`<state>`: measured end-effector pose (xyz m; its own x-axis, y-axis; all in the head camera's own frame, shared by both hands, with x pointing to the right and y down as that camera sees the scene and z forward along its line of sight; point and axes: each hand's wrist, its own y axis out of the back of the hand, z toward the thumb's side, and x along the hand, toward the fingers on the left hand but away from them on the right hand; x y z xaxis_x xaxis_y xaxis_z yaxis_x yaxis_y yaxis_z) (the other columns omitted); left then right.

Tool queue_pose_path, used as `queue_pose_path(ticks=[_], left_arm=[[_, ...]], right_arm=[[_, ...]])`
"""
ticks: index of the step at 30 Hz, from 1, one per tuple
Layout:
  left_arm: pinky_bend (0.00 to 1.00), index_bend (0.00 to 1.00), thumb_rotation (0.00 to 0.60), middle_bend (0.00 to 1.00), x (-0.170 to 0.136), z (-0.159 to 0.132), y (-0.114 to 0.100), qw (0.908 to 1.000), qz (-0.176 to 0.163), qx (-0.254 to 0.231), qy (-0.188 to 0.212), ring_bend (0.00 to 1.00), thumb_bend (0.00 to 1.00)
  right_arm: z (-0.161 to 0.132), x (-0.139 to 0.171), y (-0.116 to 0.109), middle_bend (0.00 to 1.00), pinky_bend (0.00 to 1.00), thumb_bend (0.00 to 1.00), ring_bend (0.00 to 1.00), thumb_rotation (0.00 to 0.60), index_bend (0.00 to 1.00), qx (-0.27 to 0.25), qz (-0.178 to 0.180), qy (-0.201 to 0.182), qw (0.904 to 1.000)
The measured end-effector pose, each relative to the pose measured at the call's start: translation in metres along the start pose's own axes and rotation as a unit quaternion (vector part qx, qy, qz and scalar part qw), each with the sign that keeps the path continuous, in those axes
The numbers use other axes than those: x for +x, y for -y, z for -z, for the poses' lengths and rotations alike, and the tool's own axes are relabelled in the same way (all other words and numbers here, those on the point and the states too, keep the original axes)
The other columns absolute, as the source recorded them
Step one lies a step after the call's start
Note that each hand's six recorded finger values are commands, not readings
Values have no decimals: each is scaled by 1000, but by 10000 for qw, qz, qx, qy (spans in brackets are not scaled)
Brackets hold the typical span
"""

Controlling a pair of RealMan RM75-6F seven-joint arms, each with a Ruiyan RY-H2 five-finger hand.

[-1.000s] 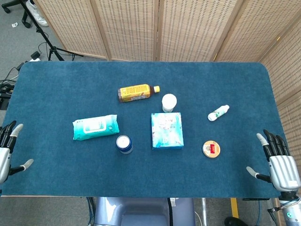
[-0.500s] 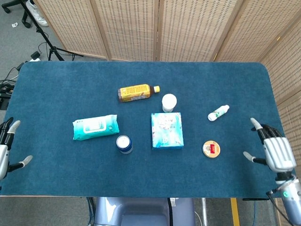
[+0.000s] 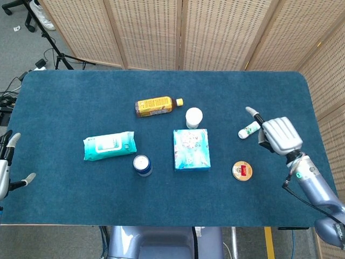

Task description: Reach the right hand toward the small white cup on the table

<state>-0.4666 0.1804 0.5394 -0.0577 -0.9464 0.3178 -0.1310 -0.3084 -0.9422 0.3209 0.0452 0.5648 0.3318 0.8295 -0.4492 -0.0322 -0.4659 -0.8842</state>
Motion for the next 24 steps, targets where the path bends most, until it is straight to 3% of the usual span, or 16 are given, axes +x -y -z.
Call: queue_pose_path(ticks=[9, 16, 20, 24], left_arm=[[0, 0, 600, 0, 13, 6, 4, 9997, 40, 98, -224, 0, 0], [0, 0, 600, 0, 18, 11, 5, 9994, -15, 81, -331, 0, 0], [0, 0, 600, 0, 19, 14, 6, 9992, 14, 47, -401, 0, 0], [0, 0, 600, 0, 20, 18, 4, 9990, 24, -27, -454, 0, 0]], right_arm=[[-87, -65, 2, 940, 1000, 1000, 869, 600, 0, 801, -322, -611, 9944], [-169, -110, 33, 940, 1000, 1000, 869, 600, 0, 1146, -707, -1010, 9857], [-195, -123, 59, 940, 1000, 1000, 869, 600, 0, 1307, -961, -1016, 9815], [-193, -136, 70, 940, 1000, 1000, 869, 600, 0, 1533, -1034, -793, 9796]])
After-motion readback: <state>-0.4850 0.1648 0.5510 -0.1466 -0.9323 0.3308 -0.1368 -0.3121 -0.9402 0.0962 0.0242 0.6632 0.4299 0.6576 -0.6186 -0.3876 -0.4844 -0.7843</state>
